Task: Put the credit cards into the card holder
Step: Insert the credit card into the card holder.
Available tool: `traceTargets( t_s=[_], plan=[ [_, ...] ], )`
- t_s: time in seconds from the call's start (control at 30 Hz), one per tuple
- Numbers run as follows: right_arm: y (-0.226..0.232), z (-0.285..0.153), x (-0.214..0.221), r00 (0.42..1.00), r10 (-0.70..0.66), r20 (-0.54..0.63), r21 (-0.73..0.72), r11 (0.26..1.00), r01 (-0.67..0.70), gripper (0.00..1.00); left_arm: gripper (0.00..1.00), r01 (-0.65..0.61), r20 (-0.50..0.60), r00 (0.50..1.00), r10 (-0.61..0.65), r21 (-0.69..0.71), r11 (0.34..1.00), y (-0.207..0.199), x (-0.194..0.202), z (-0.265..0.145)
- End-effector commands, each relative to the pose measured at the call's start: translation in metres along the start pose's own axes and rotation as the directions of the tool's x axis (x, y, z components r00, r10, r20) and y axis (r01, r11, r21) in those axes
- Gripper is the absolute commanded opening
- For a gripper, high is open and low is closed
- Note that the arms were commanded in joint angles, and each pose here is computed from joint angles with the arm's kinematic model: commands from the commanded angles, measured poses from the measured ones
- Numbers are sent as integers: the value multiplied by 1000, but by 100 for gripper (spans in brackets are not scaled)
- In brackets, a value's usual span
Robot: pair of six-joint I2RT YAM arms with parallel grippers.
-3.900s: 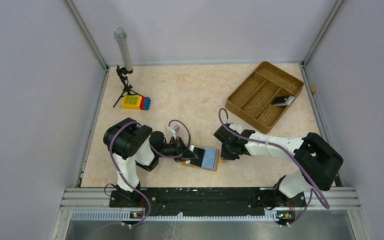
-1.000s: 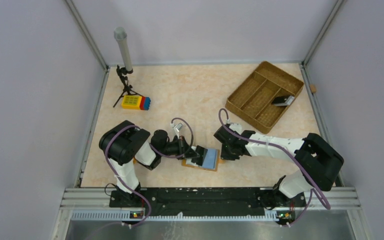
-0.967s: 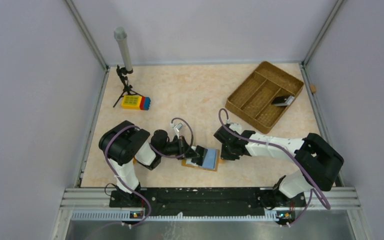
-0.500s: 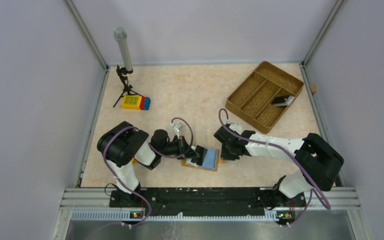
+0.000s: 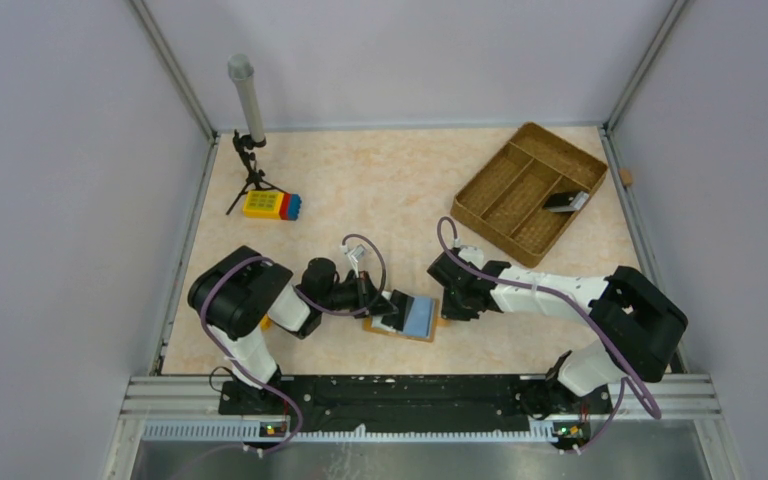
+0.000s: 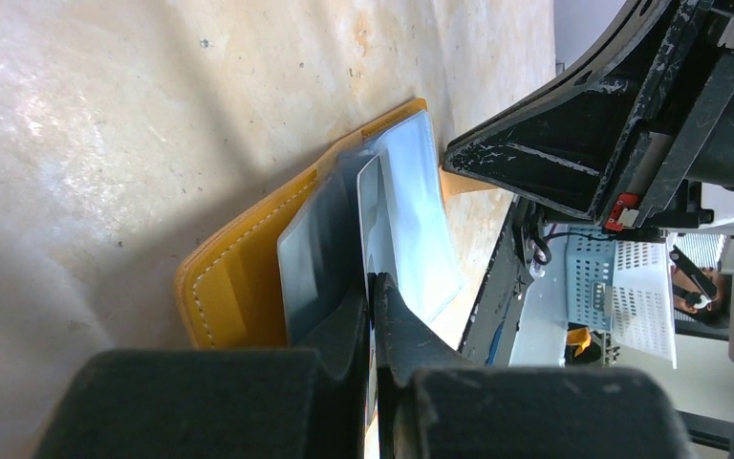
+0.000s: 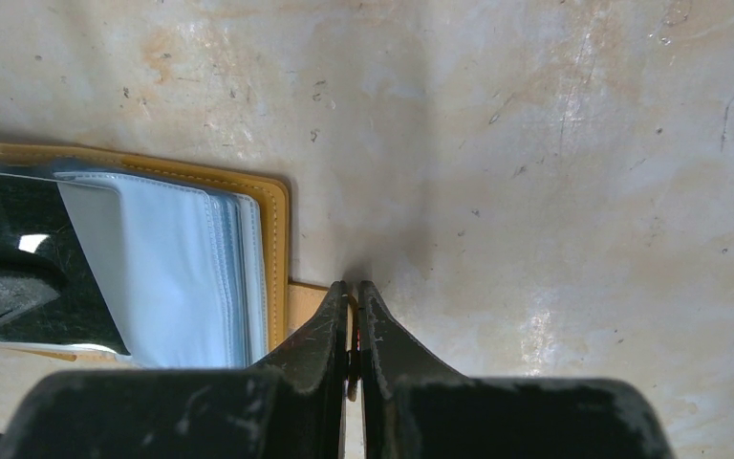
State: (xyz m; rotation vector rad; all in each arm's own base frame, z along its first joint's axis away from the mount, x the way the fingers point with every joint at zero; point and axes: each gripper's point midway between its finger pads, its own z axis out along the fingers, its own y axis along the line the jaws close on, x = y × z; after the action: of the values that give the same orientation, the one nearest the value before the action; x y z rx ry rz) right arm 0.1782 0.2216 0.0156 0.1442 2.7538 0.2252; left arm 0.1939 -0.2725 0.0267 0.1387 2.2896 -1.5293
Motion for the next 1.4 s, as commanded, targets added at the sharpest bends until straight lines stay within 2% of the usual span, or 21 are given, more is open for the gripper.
traceTargets(
  t_s=[0.0, 0.43, 0.67, 0.87, 1.17, 1.37],
  plan=[
    [-30, 7, 22, 998, -37, -48, 105, 994, 42, 0, 0, -23, 20, 999, 25, -87, 996, 19, -1, 1],
    [-26, 6, 23, 998, -43, -42, 94, 994, 47, 0, 0, 33, 9, 999, -33, -106, 994, 15, 14, 11],
    [-23, 4, 21, 998, -48, -29, 83, 995, 50, 0, 1, 70, 2, 998, -71, -169, 983, 22, 21, 15],
    [-24, 0, 17, 999, -48, -9, 79, 996, 48, 0, 23, 63, 6, 998, -64, -242, 968, 24, 18, 9],
    [-27, -3, 14, 999, -50, 11, 84, 995, 49, 0, 46, -43, -16, 999, 40, -369, 928, 21, 5, -5],
    [-26, -3, 13, 998, -53, 17, 79, 996, 51, 0, 57, -102, -20, 994, 103, -404, 909, 11, -4, -15]
  ],
)
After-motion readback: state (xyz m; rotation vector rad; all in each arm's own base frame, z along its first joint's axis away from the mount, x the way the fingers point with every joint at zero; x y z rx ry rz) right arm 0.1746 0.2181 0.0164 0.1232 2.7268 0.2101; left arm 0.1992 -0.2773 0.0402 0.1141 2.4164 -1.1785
